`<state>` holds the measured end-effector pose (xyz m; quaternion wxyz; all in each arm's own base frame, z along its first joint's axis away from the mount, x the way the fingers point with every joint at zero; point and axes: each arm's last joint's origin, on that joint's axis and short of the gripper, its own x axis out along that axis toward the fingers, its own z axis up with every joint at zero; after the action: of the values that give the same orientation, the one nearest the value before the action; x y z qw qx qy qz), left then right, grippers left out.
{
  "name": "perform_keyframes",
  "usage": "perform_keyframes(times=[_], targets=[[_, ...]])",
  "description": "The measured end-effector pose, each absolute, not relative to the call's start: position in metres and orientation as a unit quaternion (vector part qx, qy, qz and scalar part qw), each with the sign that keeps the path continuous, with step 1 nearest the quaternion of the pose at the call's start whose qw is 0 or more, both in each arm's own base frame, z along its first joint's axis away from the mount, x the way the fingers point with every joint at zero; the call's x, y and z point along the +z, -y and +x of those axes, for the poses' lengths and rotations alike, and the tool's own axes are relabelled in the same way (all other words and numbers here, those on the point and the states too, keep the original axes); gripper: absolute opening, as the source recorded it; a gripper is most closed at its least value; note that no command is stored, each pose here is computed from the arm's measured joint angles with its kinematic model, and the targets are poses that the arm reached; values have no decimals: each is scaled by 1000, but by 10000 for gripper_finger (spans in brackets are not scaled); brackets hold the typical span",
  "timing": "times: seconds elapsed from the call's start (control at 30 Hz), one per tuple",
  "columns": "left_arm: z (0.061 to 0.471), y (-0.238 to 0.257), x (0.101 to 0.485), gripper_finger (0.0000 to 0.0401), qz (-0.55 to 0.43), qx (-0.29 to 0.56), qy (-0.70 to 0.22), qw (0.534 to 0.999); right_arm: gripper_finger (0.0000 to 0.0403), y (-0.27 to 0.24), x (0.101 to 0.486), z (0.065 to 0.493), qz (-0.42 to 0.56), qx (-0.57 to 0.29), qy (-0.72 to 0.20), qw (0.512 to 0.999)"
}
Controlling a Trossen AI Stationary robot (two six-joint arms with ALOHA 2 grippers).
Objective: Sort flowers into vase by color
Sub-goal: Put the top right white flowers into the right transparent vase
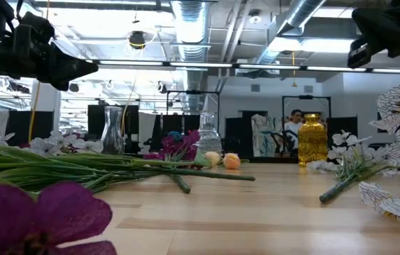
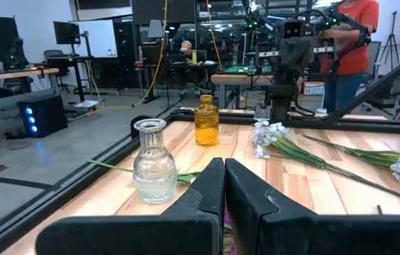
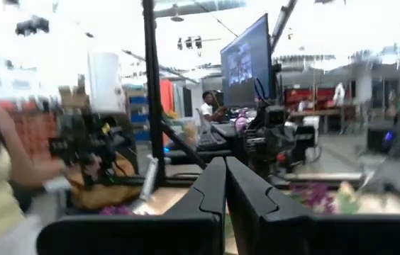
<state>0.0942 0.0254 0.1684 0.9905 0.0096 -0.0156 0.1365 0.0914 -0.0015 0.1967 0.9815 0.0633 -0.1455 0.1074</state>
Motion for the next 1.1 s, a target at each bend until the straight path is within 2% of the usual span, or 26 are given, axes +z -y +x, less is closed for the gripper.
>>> perform_keyframes(times=[0.2, 0.4, 0.8, 0.9, 1.1], targets=[[94, -25, 168, 0, 1, 136, 17, 991, 50, 4, 199, 91, 170, 85, 155, 970], [94, -25, 169, 0, 0, 136, 17, 990, 97, 5, 199, 91, 252, 81, 150, 952], [94, -25, 168, 0, 0, 136, 17, 991, 243, 6, 201, 91, 283, 73, 160, 943], [94, -25, 168, 0, 0, 136, 17, 991, 258, 6, 202, 90, 279, 73, 167, 943], [94, -25, 168, 0, 0, 136, 17, 991, 260, 7, 207, 88, 280, 61, 197, 937]])
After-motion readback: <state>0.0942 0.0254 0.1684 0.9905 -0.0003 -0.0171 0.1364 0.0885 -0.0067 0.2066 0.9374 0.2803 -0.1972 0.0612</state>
